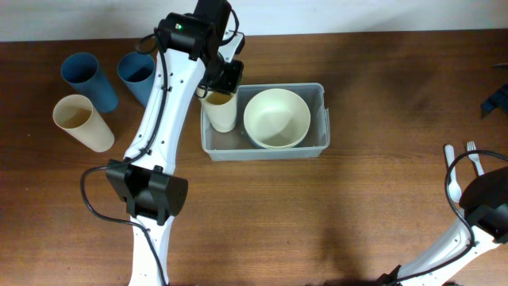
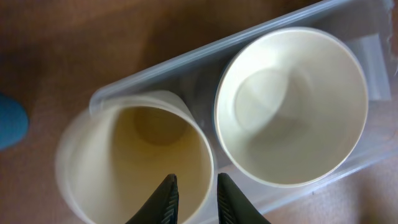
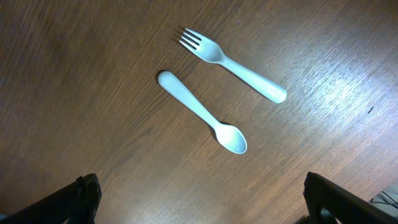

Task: Pack container
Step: 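Carry the cream cup to the bin's left end and release it, then move the left gripper to the other cream cup and grasp it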

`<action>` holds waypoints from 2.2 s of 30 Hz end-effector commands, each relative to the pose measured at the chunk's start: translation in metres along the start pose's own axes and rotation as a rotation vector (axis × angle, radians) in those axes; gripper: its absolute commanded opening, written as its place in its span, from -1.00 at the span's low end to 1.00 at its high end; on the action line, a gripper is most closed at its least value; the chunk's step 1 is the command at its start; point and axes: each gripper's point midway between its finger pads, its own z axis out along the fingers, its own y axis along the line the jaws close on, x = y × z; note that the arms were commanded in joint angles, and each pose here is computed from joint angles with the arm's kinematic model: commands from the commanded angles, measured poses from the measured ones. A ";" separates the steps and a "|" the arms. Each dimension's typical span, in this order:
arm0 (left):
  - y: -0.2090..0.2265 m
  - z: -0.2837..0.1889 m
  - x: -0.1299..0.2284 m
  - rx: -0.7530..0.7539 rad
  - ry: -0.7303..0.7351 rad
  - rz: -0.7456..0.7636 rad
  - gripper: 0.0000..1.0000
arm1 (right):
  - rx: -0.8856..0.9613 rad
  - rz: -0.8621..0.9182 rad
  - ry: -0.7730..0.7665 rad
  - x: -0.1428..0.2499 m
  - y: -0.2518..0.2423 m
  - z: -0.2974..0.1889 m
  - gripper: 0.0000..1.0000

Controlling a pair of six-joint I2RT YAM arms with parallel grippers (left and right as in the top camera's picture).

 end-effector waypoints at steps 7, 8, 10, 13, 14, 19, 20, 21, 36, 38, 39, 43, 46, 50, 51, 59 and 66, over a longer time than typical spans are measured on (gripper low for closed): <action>0.028 -0.033 -0.024 -0.037 -0.131 -0.043 -0.49 | 0.009 0.004 -0.012 0.001 -0.001 -0.004 0.98; 0.035 -0.042 -0.027 -0.043 -0.158 -0.060 -0.41 | 0.009 0.004 -0.012 0.001 -0.001 -0.004 0.98; 0.053 -0.065 -0.033 -0.059 -0.222 -0.112 -0.38 | 0.009 0.004 -0.012 0.001 -0.001 -0.004 0.98; 0.086 -0.105 -0.032 -0.097 -0.307 -0.194 -0.37 | 0.009 0.004 -0.012 0.001 -0.001 -0.004 0.98; 0.100 -0.119 -0.026 -0.127 -0.322 -0.225 -0.37 | 0.009 0.004 -0.012 0.001 -0.001 -0.004 0.98; 0.171 -0.168 0.025 -0.324 -0.300 -0.397 -0.37 | 0.009 0.004 -0.012 0.001 -0.001 -0.004 0.98; 0.175 -0.175 0.028 -0.321 -0.314 -0.411 -0.37 | 0.009 0.004 -0.012 0.001 -0.001 -0.004 0.97; 0.181 -0.183 0.033 -0.335 -0.325 -0.426 -0.37 | 0.009 0.004 -0.012 0.001 -0.001 -0.004 0.98; 0.243 -0.147 0.098 -0.479 -0.048 -0.534 -0.27 | 0.009 0.004 -0.012 0.001 -0.001 -0.004 0.98; 0.252 -0.136 0.113 -0.471 0.009 -0.572 -0.26 | 0.009 0.004 -0.012 0.001 -0.001 -0.004 0.98; 0.256 -0.131 0.119 -0.462 0.029 -0.588 -0.26 | 0.009 0.004 -0.012 0.001 -0.001 -0.004 0.97; 0.269 -0.119 0.134 -0.396 0.054 -0.655 -0.27 | 0.009 0.004 -0.012 0.001 -0.001 -0.004 0.98; 0.277 -0.114 0.141 -0.376 0.061 -0.678 -0.28 | 0.009 0.004 -0.012 0.001 -0.001 -0.004 0.98; 0.279 -0.101 0.147 -0.365 0.103 -0.641 -0.28 | 0.009 0.004 -0.012 0.001 -0.001 -0.004 0.97; 0.279 -0.096 0.148 -0.360 0.115 -0.638 -0.28 | 0.009 0.004 -0.012 0.001 -0.001 -0.004 0.98; 0.282 -0.066 0.152 -0.324 0.139 -0.643 -0.28 | 0.009 0.004 -0.012 0.001 -0.001 -0.004 0.98; 0.291 -0.044 0.151 -0.327 0.128 -0.628 -0.28 | 0.009 0.004 -0.012 0.001 -0.001 -0.004 0.98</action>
